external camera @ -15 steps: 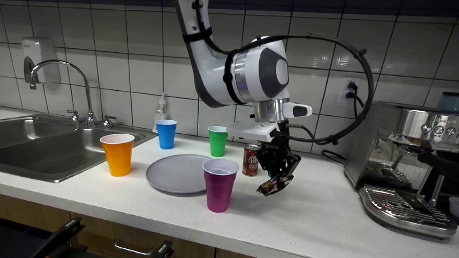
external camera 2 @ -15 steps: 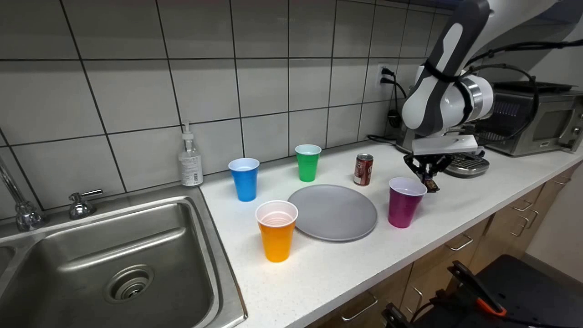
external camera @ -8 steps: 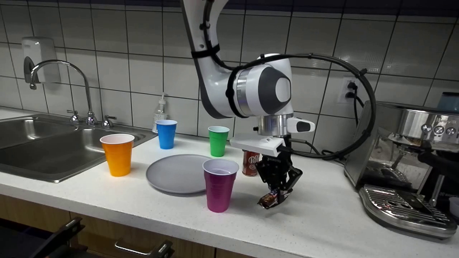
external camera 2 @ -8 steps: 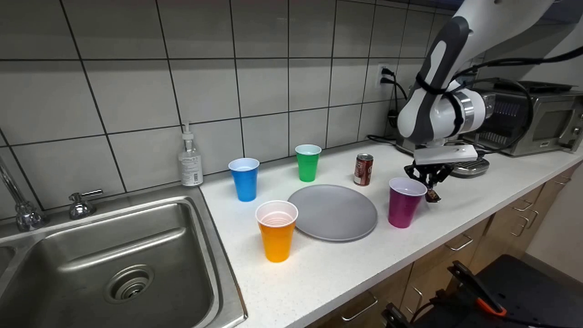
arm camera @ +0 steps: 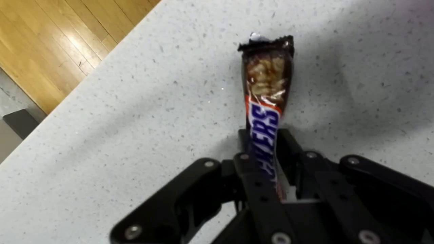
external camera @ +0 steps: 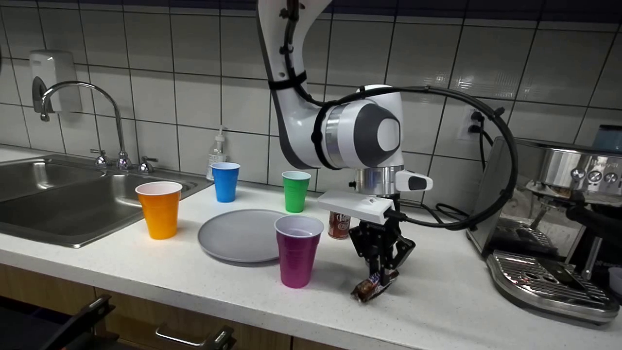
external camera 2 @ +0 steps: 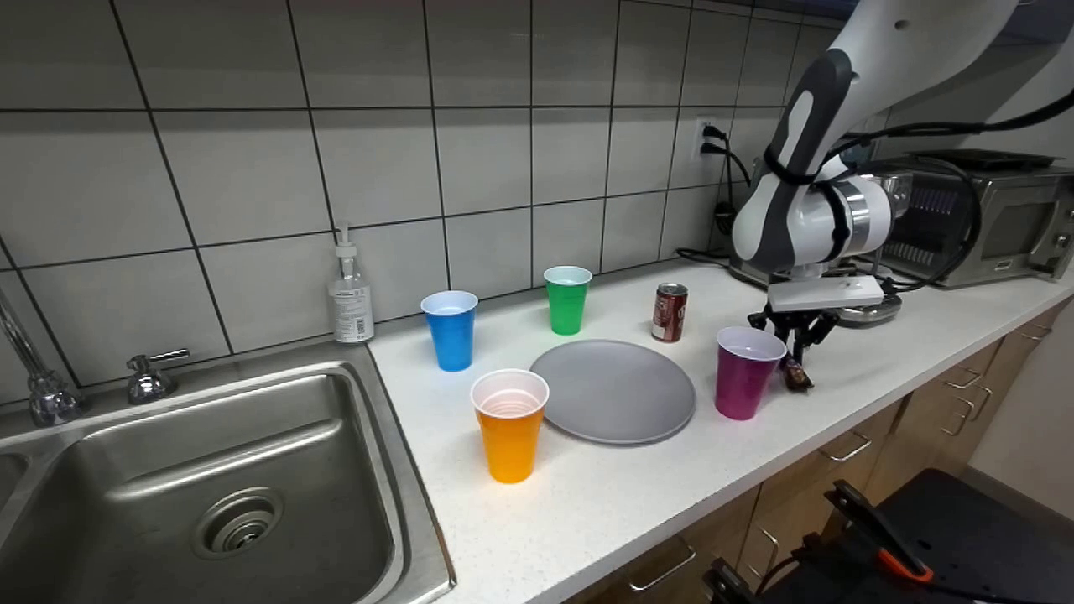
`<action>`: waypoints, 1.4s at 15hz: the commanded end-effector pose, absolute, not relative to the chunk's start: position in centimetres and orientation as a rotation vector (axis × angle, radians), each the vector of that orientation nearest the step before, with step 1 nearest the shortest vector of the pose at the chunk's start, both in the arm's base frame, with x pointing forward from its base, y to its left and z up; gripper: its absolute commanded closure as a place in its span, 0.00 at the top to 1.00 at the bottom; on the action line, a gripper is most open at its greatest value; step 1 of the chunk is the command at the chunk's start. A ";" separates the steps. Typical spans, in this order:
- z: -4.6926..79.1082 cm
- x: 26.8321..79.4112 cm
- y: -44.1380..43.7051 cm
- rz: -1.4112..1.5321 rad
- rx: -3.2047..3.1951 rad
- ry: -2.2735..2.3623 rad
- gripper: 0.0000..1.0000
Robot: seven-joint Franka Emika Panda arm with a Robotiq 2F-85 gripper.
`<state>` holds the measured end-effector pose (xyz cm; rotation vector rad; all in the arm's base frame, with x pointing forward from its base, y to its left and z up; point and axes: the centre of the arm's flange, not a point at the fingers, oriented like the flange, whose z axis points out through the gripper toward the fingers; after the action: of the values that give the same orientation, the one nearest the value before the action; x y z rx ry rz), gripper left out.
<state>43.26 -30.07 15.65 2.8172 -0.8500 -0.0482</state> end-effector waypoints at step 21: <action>29.1 43.7 -22.6 0.185 2.896 -0.586 1.00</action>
<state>45.30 -24.37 26.98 2.8829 -0.6248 0.1555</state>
